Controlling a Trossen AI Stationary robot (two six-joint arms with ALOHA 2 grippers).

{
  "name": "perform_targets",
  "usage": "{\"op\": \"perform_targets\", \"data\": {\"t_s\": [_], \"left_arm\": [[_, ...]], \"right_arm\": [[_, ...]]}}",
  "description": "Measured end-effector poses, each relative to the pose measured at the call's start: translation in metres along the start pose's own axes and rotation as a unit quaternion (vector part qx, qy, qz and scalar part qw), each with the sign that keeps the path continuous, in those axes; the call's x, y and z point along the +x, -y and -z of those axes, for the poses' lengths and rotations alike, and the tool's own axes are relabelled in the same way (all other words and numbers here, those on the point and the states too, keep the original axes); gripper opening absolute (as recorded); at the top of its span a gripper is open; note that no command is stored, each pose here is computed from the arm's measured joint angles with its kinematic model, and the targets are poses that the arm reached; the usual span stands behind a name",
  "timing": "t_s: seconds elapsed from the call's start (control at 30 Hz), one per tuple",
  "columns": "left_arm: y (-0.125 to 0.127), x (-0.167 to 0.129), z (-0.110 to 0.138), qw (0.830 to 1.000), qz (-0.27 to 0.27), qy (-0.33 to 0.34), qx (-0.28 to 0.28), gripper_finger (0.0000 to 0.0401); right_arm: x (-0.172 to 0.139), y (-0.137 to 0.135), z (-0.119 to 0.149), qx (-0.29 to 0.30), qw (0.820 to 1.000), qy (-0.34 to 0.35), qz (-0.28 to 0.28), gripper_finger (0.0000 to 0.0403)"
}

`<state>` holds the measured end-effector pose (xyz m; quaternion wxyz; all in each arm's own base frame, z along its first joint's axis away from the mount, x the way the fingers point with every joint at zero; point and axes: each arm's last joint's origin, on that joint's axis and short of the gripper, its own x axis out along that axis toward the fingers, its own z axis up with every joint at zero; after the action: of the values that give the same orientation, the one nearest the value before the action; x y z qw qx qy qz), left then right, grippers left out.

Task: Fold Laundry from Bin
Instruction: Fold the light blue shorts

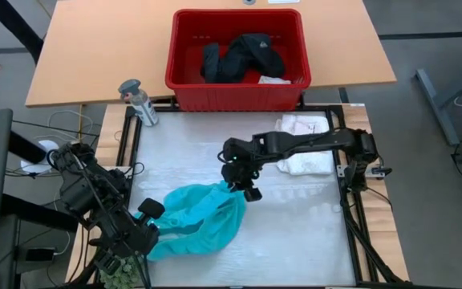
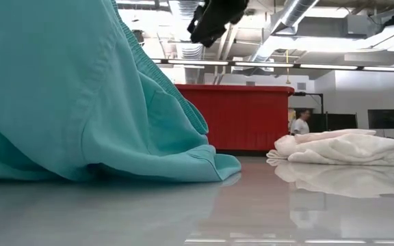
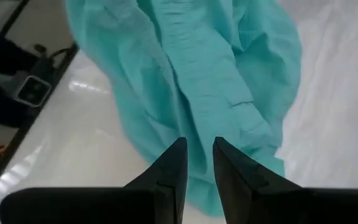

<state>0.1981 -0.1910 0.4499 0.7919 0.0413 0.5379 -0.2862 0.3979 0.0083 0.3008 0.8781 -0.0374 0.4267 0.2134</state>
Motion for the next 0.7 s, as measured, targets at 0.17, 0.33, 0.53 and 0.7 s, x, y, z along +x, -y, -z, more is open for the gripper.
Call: {"op": "perform_targets", "data": {"t_s": [0.17,0.33,0.53,0.7], "left_arm": [[0.0,0.0,0.0,1.0,-0.002,0.001,-0.004,0.0],[-0.001,0.0,0.0,1.0,-0.018,0.006,-0.005,0.0],[-0.001,-0.001,0.0,1.0,-0.019,0.007,-0.005,0.0],[-0.001,-0.001,0.0,1.0,-0.02,0.008,-0.015,0.0]], "right_arm": [[0.012,0.0,0.008,0.001,1.0,-0.015,0.011,0.0103],[0.027,-0.013,0.005,-0.056,0.998,-0.028,0.031,0.0103],[0.055,-0.022,0.004,-0.084,0.995,-0.037,0.039,0.0103],[0.078,-0.026,0.012,-0.087,0.993,-0.073,0.041,0.0103]]}}
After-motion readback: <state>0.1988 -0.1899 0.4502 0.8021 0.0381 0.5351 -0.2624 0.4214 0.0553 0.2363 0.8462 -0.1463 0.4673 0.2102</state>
